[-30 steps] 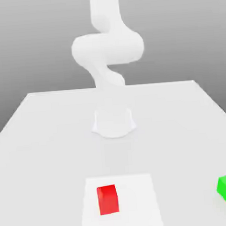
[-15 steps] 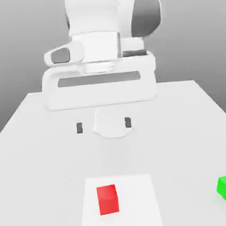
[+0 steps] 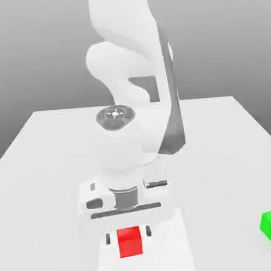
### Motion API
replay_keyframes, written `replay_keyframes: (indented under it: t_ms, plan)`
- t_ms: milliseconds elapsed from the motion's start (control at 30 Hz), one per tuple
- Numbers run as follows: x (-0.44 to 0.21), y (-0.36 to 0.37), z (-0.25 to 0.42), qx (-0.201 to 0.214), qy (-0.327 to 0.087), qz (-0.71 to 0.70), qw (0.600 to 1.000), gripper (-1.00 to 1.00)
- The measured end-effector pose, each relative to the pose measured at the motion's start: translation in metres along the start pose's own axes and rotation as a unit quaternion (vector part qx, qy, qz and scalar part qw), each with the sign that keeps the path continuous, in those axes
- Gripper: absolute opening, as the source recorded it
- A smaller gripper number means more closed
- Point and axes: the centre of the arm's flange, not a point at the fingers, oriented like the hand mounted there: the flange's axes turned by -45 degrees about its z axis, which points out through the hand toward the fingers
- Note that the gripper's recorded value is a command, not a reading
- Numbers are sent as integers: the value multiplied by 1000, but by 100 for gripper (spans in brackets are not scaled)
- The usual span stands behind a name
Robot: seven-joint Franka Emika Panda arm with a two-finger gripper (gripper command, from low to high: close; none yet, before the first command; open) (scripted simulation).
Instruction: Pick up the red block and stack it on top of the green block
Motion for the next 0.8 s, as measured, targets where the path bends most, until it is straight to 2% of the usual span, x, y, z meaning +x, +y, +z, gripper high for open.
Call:
replay_keyframes:
  t_ms: [133, 333, 533, 700, 800]
  plan:
    - [0, 0, 3, 0, 0, 0, 1000, -100]
    - [4, -8, -52, 1, 0, -14, 1000, -100]
    - [45, -155, -74, -1, -2, -249, 968, -100]
    - [39, -281, -86, 0, -1, -424, 906, -100]
    - [32, -330, -55, 0, 0, -487, 874, -100]
